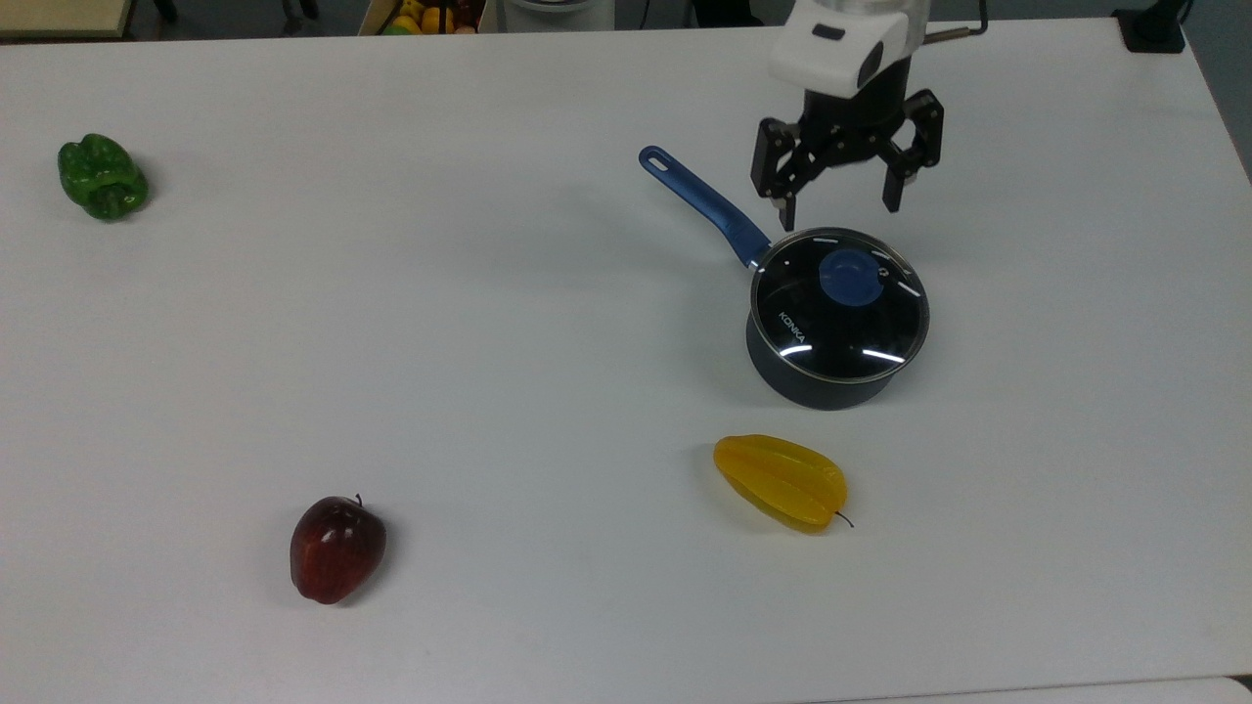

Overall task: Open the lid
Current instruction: 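Move the open gripper over the blue knob of the glass lid, then lower the gripper and close it on the blue lid knob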

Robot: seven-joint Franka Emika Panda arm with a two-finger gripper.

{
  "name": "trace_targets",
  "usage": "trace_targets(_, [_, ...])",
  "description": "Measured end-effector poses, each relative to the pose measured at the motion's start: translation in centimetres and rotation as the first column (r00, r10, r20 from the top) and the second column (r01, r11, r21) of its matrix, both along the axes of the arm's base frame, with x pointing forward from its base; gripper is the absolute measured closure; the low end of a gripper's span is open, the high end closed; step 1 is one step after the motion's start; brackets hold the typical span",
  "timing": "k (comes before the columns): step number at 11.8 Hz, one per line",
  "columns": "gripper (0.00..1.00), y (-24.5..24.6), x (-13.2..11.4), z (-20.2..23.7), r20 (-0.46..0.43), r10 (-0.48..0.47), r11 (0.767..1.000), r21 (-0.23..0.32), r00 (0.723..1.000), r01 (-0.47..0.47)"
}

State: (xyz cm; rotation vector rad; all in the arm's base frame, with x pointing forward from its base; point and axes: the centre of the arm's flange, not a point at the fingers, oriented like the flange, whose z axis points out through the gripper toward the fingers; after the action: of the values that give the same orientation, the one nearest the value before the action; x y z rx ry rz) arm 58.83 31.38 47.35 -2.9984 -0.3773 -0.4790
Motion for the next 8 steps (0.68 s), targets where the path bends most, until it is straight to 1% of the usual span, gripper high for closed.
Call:
trace_targets(3, [0.0, 1.2, 1.2, -2.9, 0.046, 0.004, 0.999, 0.036, 0.999, -0.006])
trace_targets(5, [0.0, 1.5, 1.7, -4.4, 0.058, -0.027, 0.999, 0.048, 0.998, 0.024])
trace_targets(8, [0.07, 1.7, 1.8, -5.4, 0.069, -0.058, 0.998, 0.016, 0.996, 0.057])
